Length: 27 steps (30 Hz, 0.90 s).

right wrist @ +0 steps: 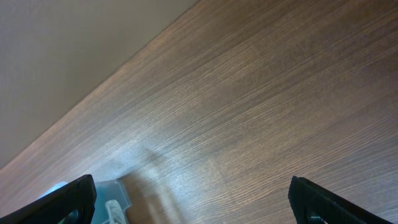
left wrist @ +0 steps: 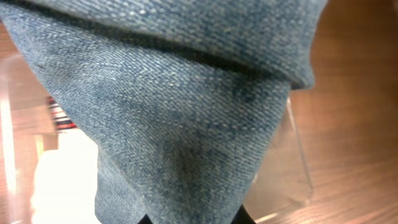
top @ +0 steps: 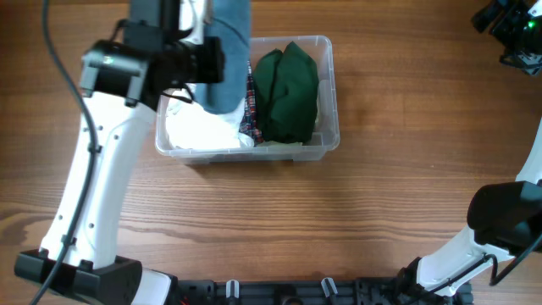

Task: Pack container
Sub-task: 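Lift the denim item and carry it over the container, then lower the denim item onto the green garment and release it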

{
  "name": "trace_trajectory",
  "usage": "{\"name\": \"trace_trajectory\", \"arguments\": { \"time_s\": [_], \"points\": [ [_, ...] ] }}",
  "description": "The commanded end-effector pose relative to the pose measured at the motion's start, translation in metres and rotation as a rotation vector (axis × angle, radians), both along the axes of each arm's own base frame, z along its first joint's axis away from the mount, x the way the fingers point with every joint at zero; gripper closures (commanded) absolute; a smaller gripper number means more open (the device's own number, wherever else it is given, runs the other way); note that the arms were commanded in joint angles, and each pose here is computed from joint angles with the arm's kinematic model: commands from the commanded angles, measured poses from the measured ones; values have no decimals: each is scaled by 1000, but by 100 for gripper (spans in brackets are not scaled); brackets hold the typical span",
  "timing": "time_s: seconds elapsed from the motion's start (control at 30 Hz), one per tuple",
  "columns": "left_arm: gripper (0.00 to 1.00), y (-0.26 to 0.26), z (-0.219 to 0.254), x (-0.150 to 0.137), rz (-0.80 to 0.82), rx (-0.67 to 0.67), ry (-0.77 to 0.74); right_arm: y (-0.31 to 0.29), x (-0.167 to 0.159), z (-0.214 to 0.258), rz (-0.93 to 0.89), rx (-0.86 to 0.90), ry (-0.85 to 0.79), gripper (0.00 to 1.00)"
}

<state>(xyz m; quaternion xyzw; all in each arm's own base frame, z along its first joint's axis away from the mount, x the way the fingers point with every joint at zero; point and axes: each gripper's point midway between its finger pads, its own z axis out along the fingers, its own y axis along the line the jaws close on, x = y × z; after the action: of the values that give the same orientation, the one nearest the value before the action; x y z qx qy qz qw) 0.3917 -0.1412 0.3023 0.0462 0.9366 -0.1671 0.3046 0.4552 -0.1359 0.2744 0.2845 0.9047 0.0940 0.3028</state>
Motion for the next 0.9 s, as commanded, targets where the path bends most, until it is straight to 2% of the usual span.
{"name": "trace_trajectory", "arguments": {
  "time_s": [0.0, 0.1, 0.27, 0.53, 0.73, 0.87],
  "points": [
    [96, -24, 32, -11, -34, -6, -98, -3, 3, -7, -11, 1, 14, 0],
    [96, -29, 28, -17, -45, 17, -86, -3, 3, -7, -11, 1, 14, 0],
    [96, 7, 15, -18, 104, 180, -55, -3, 3, -7, -11, 1, 14, 0],
    [96, 31, 31, 2, 247, 322, -183, -3, 3, -7, -11, 1, 14, 0],
    [96, 3, 19, 1, 230, 474, -220, -3, 3, -7, -11, 1, 14, 0],
    [96, -27, -8, 4, 195, 530, -195, -3, 3, -7, -11, 2, 15, 0]
  ]
}}
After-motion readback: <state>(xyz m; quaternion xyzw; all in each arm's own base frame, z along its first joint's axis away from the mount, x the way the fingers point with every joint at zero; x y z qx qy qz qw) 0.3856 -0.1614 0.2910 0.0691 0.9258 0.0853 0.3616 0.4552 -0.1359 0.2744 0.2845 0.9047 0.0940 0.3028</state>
